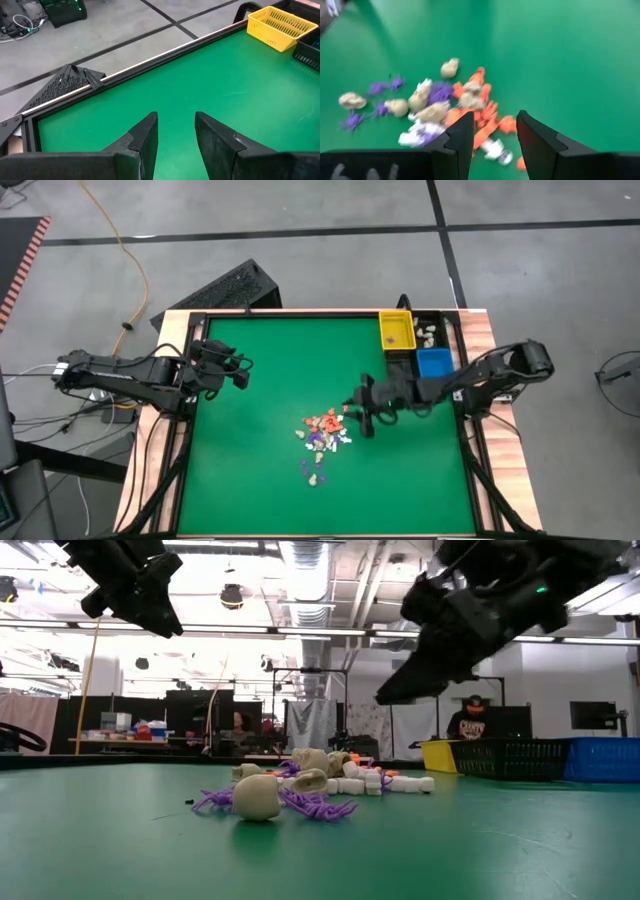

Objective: Sort Halloween decoration
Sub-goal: Put the white skeleton toy into the blue basket

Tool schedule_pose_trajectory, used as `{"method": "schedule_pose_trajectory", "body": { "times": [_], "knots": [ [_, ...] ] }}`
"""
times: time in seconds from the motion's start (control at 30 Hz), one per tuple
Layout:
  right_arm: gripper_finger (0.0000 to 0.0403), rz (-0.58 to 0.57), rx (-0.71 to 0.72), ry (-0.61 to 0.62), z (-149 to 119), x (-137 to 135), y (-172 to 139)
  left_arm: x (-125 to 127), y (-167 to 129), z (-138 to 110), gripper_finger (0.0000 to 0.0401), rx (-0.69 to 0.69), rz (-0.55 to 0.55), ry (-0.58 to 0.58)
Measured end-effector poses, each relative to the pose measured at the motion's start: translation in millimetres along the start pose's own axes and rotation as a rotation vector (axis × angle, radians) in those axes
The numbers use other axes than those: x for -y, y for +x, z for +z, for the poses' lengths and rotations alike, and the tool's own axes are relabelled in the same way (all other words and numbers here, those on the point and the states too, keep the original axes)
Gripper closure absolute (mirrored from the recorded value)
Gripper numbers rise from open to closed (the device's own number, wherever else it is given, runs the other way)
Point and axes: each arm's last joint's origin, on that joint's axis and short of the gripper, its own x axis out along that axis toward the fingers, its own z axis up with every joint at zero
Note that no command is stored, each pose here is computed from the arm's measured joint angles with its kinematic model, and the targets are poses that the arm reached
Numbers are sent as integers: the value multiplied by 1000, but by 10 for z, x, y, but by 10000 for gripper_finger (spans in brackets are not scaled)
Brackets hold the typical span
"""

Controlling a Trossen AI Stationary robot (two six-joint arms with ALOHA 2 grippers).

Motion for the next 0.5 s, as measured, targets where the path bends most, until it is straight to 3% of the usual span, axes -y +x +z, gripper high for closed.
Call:
{"method": "schedule_pose_trajectory", "body": {
  "times": [0.2, 0.5],
  "knots": [
    [235, 27, -49, 31, -138, -374, -84, 0, 0, 0, 280, 0, -1, -2],
    [235, -39, -88, -11, -273, -556, -144, -2, 0, 2, 280, 5, 7, 6]
  ]
}}
